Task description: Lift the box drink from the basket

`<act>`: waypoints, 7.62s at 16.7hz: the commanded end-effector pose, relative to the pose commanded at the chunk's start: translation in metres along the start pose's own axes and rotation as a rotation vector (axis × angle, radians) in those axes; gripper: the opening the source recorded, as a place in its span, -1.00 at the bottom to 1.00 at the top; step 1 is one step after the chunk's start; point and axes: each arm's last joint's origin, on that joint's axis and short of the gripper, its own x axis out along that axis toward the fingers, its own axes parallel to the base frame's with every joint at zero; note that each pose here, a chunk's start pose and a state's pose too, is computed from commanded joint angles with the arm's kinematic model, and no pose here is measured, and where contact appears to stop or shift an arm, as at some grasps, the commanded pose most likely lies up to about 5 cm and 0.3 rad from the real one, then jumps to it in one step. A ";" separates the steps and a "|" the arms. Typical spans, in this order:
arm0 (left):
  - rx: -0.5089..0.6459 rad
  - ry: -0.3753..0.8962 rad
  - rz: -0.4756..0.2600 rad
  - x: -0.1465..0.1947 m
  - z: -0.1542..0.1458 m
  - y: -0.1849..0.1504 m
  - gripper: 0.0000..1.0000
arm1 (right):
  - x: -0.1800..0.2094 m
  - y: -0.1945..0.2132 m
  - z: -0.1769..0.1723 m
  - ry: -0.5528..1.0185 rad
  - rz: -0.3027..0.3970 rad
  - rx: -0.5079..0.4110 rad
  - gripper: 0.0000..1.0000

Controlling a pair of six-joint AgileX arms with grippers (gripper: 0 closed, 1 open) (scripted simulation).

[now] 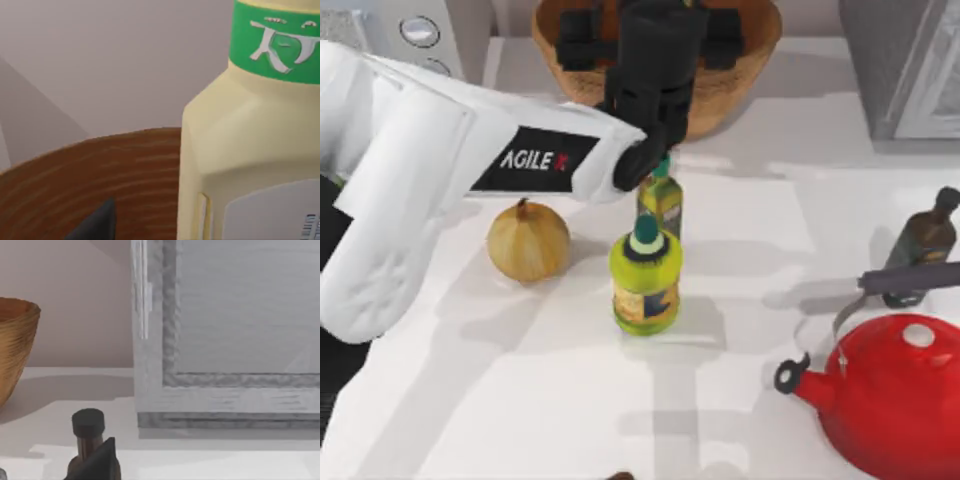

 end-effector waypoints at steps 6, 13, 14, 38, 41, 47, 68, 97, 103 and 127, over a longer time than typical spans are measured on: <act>0.004 0.004 0.001 0.003 -0.010 -0.006 1.00 | 0.000 0.000 0.000 0.000 0.000 0.000 1.00; 0.001 -0.004 0.001 0.016 0.001 -0.010 1.00 | 0.000 0.000 0.000 0.000 0.000 0.000 1.00; 0.002 -0.003 0.001 0.021 0.001 -0.010 1.00 | 0.000 0.000 0.000 0.000 0.000 0.000 1.00; 0.004 0.004 0.001 0.053 -0.010 -0.006 -1.00 | 0.000 0.000 0.000 0.000 0.000 0.000 1.00; 0.004 0.004 0.001 0.053 -0.010 -0.006 -1.00 | 0.000 0.000 0.000 0.000 0.000 0.000 1.00; -0.003 -0.005 -0.003 0.051 -0.001 -0.008 -1.00 | 0.000 0.000 0.000 0.000 0.000 0.000 1.00; 0.028 0.012 0.009 0.019 0.151 0.001 -1.00 | 0.000 0.000 0.000 0.000 0.000 0.000 1.00; 0.004 -0.110 0.011 -0.327 -0.030 0.282 -1.00 | 0.000 0.000 0.000 0.000 0.000 0.000 1.00; 0.003 -0.109 0.013 -0.327 -0.028 0.281 -1.00 | 0.000 0.000 0.000 0.000 0.000 0.000 1.00; -0.057 0.002 0.501 -0.236 0.012 0.233 -1.00 | 0.000 0.000 0.000 0.000 0.000 0.000 1.00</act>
